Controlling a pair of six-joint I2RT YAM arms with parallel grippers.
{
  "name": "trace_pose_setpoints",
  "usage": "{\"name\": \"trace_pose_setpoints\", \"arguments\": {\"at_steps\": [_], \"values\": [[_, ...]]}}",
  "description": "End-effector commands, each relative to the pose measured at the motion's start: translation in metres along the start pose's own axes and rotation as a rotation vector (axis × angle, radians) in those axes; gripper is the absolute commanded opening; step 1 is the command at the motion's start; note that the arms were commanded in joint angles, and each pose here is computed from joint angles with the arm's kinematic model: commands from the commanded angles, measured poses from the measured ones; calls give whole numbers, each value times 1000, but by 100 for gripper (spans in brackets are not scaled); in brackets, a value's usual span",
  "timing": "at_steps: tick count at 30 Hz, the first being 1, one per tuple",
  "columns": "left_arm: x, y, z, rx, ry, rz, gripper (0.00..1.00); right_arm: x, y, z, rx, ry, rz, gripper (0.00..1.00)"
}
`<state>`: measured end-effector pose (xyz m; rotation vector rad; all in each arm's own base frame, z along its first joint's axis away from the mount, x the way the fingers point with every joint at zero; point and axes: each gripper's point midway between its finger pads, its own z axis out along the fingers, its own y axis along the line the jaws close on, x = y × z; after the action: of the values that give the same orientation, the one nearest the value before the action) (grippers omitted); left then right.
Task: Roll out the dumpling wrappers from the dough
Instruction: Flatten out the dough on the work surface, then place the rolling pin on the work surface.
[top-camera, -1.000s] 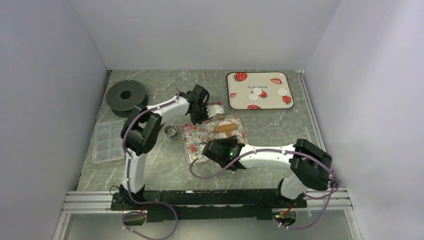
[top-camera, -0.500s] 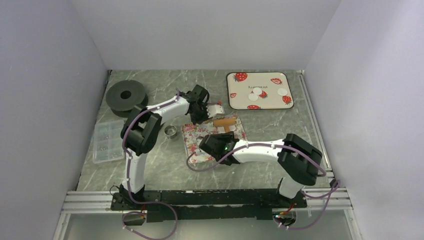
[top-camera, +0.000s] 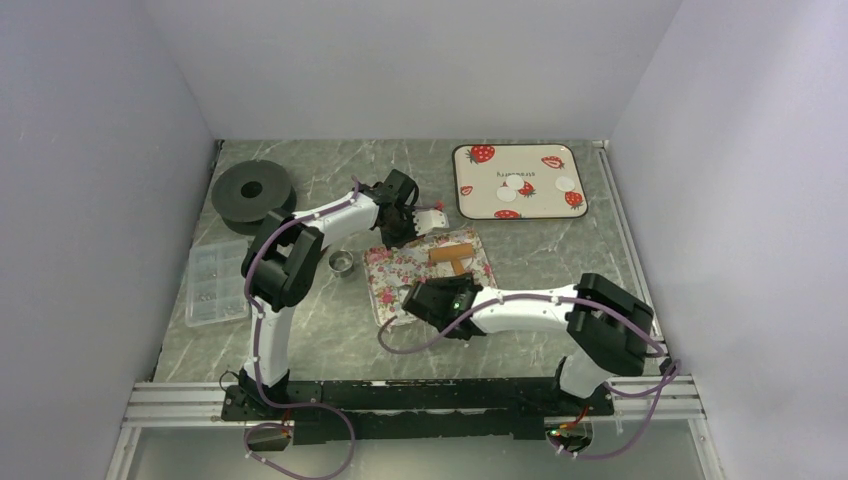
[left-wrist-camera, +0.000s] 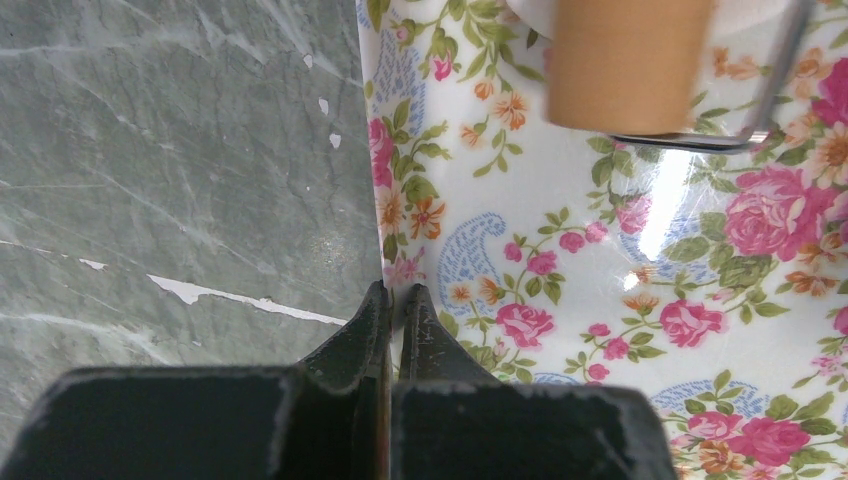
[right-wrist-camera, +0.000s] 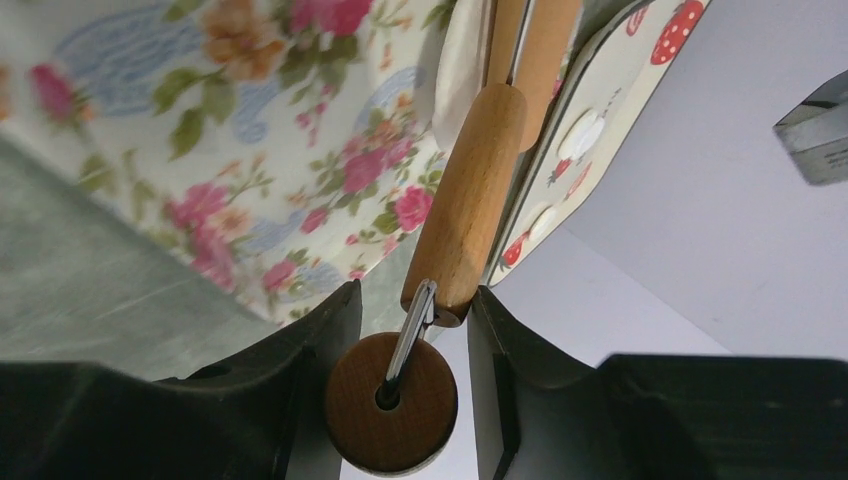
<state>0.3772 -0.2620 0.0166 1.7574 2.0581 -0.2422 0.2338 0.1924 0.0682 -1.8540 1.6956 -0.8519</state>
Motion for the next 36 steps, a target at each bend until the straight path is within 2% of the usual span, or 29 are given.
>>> {"name": "trace_pose_setpoints", "arguments": {"at_steps": [1, 12, 21, 29, 32, 36], "values": [[80, -68, 38, 226, 253, -24, 0, 6, 42, 19, -257, 5, -93, 0], [78, -67, 37, 226, 247, -23, 0, 33, 100, -22, -351, 43, -108, 0], [80, -68, 37, 227, 253, -24, 0, 17, 60, 1, -285, 17, -95, 0], [78, -67, 38, 228, 248, -24, 0, 33, 98, -34, -336, 35, -94, 0], [79, -67, 38, 225, 254, -22, 0, 36, 85, -47, -297, 27, -41, 0], [80, -66, 38, 218, 255, -19, 0, 25, 47, -65, -205, -48, 55, 0]]}}
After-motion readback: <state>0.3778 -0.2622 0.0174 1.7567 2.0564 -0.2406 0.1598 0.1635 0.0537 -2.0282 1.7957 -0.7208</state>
